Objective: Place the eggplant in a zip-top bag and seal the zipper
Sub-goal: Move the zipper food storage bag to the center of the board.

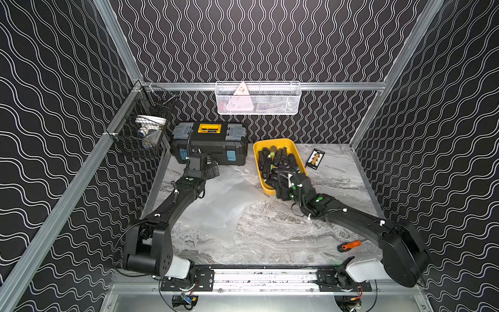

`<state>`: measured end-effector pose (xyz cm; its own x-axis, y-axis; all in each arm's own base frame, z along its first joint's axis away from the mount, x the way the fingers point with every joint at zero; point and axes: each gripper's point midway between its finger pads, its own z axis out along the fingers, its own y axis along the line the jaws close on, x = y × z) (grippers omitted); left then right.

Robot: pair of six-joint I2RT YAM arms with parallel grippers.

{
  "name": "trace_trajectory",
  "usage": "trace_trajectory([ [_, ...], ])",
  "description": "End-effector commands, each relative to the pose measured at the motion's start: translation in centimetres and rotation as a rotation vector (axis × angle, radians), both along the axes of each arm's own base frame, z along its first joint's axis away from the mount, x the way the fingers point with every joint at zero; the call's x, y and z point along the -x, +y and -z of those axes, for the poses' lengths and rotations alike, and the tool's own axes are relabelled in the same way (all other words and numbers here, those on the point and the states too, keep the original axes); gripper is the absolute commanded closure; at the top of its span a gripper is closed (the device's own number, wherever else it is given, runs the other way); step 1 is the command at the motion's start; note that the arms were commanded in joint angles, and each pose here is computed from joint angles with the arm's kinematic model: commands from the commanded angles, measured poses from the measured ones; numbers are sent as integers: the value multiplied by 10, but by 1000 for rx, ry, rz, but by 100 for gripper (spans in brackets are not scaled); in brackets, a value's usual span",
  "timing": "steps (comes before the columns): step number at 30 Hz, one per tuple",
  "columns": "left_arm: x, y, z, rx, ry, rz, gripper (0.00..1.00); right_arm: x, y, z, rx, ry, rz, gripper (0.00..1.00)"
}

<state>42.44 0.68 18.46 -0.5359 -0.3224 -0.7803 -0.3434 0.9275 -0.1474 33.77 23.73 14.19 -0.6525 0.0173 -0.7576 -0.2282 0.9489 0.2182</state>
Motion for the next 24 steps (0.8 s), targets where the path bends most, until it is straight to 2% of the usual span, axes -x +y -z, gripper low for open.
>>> trace_trajectory([
  [1, 54, 7, 32, 56, 253, -113, 2, 36, 17, 31, -72, 227, 71, 26],
  [2, 60, 5, 31, 63, 265, -105, 3, 41, 17, 39, -101, 276, 111, 30],
  [4, 67, -1, 28, 73, 259, -77, 3, 45, 19, 52, -176, 325, 162, 32],
  [9, 81, -12, 25, 91, 270, -28, 3, 31, 42, 61, -366, 352, 224, 34],
  [14, 90, -21, 15, 103, 252, 22, 4, 15, 59, 71, -434, 364, 270, 36],
  [24, 95, -27, -3, 118, 210, 72, 4, -6, 72, 76, -531, 329, 318, 35],
])
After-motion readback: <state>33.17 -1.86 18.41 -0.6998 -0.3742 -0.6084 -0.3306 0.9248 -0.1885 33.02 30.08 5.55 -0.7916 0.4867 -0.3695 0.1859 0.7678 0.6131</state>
